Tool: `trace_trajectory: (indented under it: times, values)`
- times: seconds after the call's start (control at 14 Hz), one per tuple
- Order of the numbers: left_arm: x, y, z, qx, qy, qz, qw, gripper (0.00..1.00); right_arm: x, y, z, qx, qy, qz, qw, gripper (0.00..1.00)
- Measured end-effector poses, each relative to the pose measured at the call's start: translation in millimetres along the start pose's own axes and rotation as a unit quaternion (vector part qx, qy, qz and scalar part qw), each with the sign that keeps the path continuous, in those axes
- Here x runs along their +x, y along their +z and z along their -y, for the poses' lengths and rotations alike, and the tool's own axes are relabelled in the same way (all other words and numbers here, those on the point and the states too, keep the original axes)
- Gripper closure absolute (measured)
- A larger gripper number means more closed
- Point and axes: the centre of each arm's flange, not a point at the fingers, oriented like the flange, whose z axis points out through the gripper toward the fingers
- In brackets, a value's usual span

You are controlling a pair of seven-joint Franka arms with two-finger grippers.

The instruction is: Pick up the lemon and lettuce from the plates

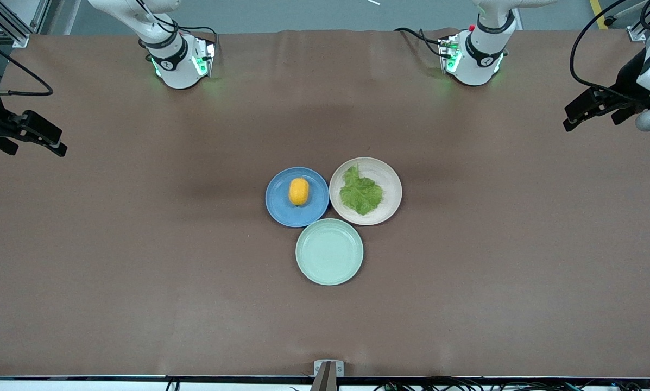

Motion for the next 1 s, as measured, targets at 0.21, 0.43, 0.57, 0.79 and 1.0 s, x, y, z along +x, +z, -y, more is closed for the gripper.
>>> trace_trajectory:
  times: [0.21,0.43,0.57,0.79,1.0]
  values:
    - [4,-1,-1,-0.001,0.0,-0.001,1.0,0.0,0,-3,0,0.0,0.0,-0.003,1.0,0.0]
    - [15,-3,-3,-0.003,0.001,-0.005,1.0,0.0,0,-6,0,0.0,0.0,-0.006,1.0,0.0]
    - [26,21,-19,-0.003,-0.001,0.016,1.0,0.0,0,-6,0,0.0,0.0,-0.006,1.0,0.0]
    - [52,86,-80,-0.008,-0.057,0.04,0.998,0.0,0,-6,5,0.001,-0.004,-0.005,1.0,0.0]
    - [65,166,-164,-0.019,-0.114,0.045,0.992,0.0,-3,2,51,0.004,-0.036,0.003,0.999,0.0]
